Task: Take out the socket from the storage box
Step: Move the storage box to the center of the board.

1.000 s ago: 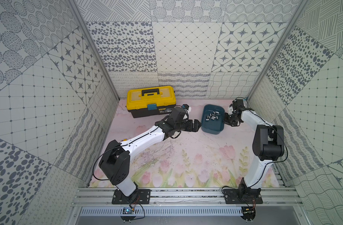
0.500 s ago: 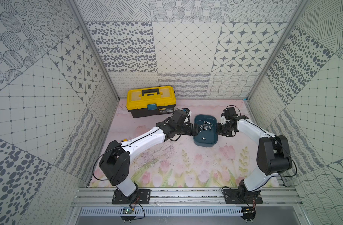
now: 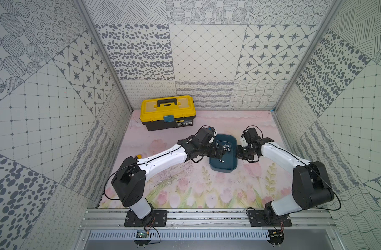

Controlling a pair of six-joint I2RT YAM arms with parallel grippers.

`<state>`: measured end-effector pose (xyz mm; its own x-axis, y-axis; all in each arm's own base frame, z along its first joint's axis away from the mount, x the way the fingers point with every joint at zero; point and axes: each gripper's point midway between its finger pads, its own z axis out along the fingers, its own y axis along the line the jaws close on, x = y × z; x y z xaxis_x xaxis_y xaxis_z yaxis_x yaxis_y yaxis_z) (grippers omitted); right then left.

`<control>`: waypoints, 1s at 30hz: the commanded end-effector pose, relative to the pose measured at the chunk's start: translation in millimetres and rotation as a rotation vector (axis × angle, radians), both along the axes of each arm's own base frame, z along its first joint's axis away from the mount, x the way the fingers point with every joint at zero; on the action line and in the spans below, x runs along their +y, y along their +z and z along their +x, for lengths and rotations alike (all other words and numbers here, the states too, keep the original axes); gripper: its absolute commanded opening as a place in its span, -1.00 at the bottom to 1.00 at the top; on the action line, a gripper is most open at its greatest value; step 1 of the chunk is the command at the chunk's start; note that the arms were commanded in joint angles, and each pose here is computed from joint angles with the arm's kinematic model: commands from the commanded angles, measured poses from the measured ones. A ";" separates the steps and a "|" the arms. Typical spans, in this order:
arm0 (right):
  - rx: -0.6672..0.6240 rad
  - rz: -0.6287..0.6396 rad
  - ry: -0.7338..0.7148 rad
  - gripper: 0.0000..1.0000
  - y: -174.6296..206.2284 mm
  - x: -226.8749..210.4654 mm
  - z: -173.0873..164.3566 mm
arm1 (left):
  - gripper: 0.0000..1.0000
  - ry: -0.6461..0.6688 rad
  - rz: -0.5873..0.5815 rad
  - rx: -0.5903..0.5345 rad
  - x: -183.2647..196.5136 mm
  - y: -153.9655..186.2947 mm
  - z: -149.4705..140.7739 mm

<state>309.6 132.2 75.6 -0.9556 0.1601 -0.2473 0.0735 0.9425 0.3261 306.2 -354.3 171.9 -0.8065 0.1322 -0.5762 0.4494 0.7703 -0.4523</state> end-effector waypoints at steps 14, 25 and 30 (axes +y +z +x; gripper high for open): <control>-0.012 0.082 0.017 -0.76 -5.3 43.9 -16.8 | 0.72 0.037 0.172 -0.021 10.3 -44.6 -3.9; -0.001 0.091 0.036 -0.47 -3.7 47.8 -15.6 | 0.50 0.075 0.295 0.030 14.0 -76.9 7.0; 0.006 0.085 0.046 -0.45 -6.4 47.6 -16.9 | 0.37 0.087 0.342 0.044 10.5 -93.8 15.8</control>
<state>294.5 176.7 72.6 -0.9581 0.1580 -0.2387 0.0490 0.9120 0.4073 316.9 -349.6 92.3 -0.8385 0.2194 -0.4988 0.3819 0.8896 -0.2505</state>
